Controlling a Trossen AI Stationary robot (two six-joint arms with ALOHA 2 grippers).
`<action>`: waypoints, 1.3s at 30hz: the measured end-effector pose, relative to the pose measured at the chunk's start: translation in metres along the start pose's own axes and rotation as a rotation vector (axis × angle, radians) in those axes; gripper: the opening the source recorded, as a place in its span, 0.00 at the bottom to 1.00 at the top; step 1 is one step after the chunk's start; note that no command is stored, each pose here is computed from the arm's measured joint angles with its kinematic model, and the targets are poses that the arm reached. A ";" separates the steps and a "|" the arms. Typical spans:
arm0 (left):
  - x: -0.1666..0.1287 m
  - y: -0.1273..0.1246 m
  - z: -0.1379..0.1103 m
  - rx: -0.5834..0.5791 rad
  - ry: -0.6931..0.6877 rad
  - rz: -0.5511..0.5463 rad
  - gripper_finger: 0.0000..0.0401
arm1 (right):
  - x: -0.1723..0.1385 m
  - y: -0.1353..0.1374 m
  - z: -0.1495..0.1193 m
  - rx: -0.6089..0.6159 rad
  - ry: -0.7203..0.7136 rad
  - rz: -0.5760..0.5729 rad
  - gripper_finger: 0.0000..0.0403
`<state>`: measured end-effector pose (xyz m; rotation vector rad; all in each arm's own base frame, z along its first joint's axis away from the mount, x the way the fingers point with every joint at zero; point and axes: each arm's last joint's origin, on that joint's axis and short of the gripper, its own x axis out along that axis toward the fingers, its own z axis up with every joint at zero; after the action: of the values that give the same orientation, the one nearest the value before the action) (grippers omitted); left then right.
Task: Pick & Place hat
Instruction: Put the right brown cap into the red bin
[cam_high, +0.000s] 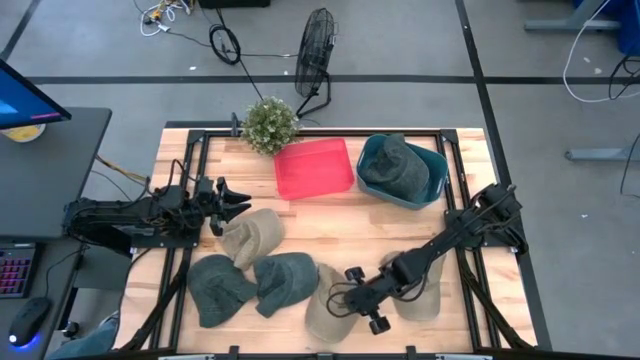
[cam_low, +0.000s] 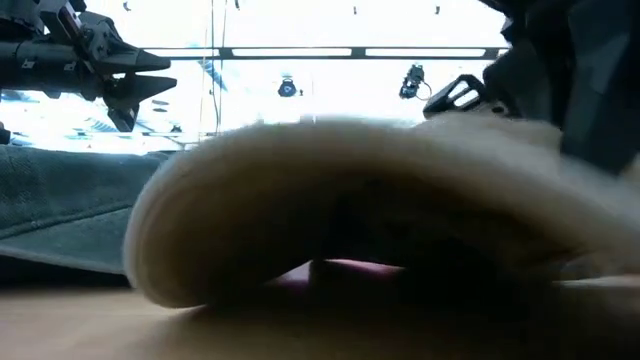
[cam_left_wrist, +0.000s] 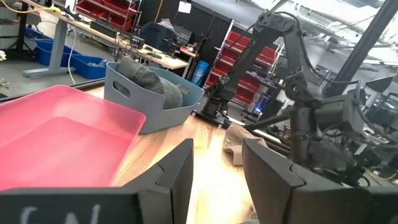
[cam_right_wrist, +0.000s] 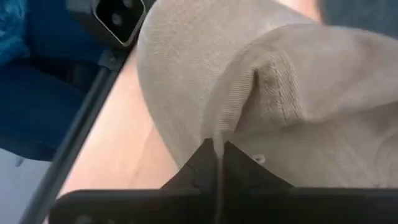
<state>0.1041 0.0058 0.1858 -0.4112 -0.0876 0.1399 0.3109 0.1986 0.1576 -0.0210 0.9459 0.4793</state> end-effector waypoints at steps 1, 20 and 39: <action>0.000 0.000 0.000 0.000 0.000 0.000 0.35 | -0.006 0.000 0.004 -0.003 -0.002 -0.001 0.04; 0.000 0.000 0.000 0.000 -0.003 0.000 0.35 | -0.177 -0.117 0.064 0.090 -0.202 -0.936 0.01; 0.000 0.000 0.000 0.000 -0.003 0.000 0.35 | -0.098 -0.280 0.034 0.225 -0.149 -0.951 0.01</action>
<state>0.1041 0.0059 0.1860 -0.4109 -0.0904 0.1401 0.4027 -0.0823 0.2015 -0.2178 0.7365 -0.4977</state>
